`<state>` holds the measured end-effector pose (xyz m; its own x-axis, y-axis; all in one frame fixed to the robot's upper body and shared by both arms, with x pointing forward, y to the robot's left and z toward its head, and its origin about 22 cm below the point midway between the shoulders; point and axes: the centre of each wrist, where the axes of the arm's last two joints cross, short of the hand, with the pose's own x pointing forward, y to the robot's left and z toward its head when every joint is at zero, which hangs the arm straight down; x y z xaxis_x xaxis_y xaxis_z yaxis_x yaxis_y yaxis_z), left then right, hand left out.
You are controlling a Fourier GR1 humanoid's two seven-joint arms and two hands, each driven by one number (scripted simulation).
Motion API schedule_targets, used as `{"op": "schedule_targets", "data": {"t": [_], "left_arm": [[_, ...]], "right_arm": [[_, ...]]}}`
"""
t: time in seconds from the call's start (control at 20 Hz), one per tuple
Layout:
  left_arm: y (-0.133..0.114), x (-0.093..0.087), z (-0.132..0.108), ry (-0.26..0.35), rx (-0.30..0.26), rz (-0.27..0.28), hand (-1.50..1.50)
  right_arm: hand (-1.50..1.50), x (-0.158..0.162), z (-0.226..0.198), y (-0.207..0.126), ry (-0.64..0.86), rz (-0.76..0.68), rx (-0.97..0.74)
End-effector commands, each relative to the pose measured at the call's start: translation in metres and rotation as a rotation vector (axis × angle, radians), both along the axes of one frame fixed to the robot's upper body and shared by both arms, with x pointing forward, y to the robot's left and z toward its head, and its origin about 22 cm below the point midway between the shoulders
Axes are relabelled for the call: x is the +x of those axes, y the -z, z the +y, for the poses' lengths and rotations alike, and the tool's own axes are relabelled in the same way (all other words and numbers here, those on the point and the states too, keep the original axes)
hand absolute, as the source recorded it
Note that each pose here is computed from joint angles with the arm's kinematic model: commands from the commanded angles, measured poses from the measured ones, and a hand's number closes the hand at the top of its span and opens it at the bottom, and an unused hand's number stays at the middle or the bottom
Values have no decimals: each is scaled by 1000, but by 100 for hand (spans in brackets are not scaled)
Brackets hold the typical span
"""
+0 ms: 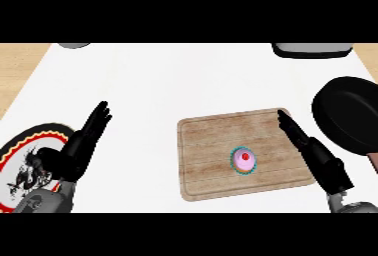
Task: Pick the cupcake from the cutting board and place it in the pot
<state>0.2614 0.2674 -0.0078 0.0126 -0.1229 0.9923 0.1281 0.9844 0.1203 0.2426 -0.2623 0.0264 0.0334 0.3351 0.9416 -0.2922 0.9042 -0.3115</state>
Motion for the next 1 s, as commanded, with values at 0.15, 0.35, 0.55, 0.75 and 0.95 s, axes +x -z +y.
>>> {"op": "schedule_targets", "data": {"t": [0.15, 0.35, 0.55, 0.75, 0.95], "left_arm": [[7, -3, 10, 0, 62, 125, 0], [33, -23, 7, -21, 51, 245, 0], [34, -23, 6, -3, 37, 273, 0], [24, -11, -9, 33, 47, 252, 0], [18, -8, -8, 38, 48, 262, 0]], "right_arm": [[150, -9, 42, -3, 423, 0, 54], [150, -4, -26, -5, 772, -195, -303], [-150, 5, 25, -36, 938, -602, -134], [-150, -10, 81, -28, 982, -722, -107], [-150, -28, 106, -15, 990, -475, -161]]}}
